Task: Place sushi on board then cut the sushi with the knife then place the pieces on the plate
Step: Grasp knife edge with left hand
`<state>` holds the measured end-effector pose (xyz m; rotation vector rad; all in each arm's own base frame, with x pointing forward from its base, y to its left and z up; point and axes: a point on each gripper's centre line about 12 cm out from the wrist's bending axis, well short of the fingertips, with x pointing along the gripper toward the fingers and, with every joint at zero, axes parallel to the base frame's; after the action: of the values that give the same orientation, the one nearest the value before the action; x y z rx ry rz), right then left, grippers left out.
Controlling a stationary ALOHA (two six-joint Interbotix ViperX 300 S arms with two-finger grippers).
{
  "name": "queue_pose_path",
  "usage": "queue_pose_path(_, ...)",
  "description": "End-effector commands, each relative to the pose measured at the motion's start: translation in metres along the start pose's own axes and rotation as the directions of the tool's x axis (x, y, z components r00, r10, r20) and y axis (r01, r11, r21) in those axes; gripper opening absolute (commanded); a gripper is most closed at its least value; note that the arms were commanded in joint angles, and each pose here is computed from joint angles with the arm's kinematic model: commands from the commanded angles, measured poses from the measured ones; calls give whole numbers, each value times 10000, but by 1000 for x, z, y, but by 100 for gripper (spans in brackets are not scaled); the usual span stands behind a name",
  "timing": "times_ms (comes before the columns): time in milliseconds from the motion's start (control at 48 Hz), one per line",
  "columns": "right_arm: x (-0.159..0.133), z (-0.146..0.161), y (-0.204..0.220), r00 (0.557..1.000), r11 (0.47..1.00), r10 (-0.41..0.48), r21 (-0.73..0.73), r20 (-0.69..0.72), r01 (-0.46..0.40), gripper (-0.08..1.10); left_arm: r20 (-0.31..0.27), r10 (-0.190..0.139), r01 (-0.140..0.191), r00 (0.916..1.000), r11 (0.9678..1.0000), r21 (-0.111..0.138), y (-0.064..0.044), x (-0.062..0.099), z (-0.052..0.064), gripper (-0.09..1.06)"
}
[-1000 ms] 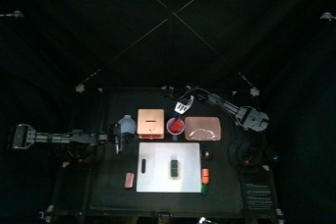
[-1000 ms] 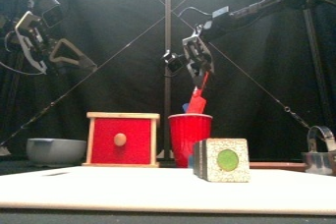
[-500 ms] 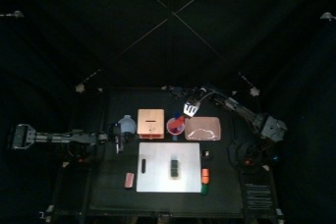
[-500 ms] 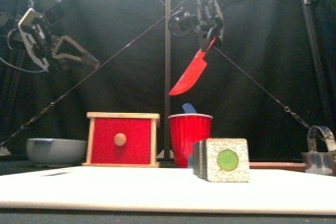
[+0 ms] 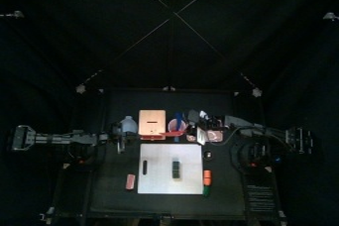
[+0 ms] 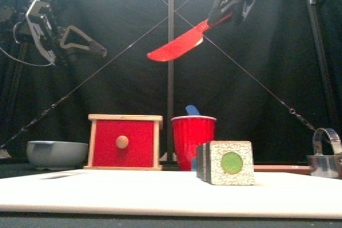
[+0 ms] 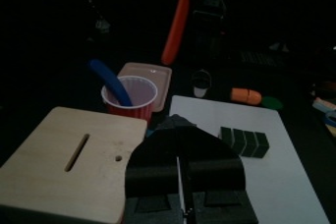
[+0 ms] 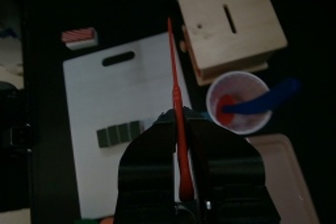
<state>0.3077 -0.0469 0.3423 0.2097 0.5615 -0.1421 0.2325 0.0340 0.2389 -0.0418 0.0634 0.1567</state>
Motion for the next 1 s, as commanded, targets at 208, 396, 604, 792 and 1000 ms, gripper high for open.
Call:
queue_pose_path(208,-6,-54,21,9753,9914,880,-1135,2027,-659,26,660,-870,846,9940,9957,384,-20,7,26,2)
queue_pose_path(396,11,-93,32,9691,9862,1426,-1123,2014,-1218,26,154,-1548,1541,9878,9873,390,-37,10,24,22)
queue_pose_path(604,23,-114,43,9595,9834,1799,-630,2166,-1701,26,-679,-1786,1778,9816,9839,-174,-50,21,15,53)
queue_pose_path(792,34,-121,47,9633,9829,1829,-573,1964,-1749,26,-1582,-1740,1701,9720,9847,-384,-54,38,7,86)
queue_pose_path(1000,44,-125,48,9708,9838,1766,-587,1624,-1691,26,-2514,-1817,1804,9507,9832,-283,-61,58,5,103)
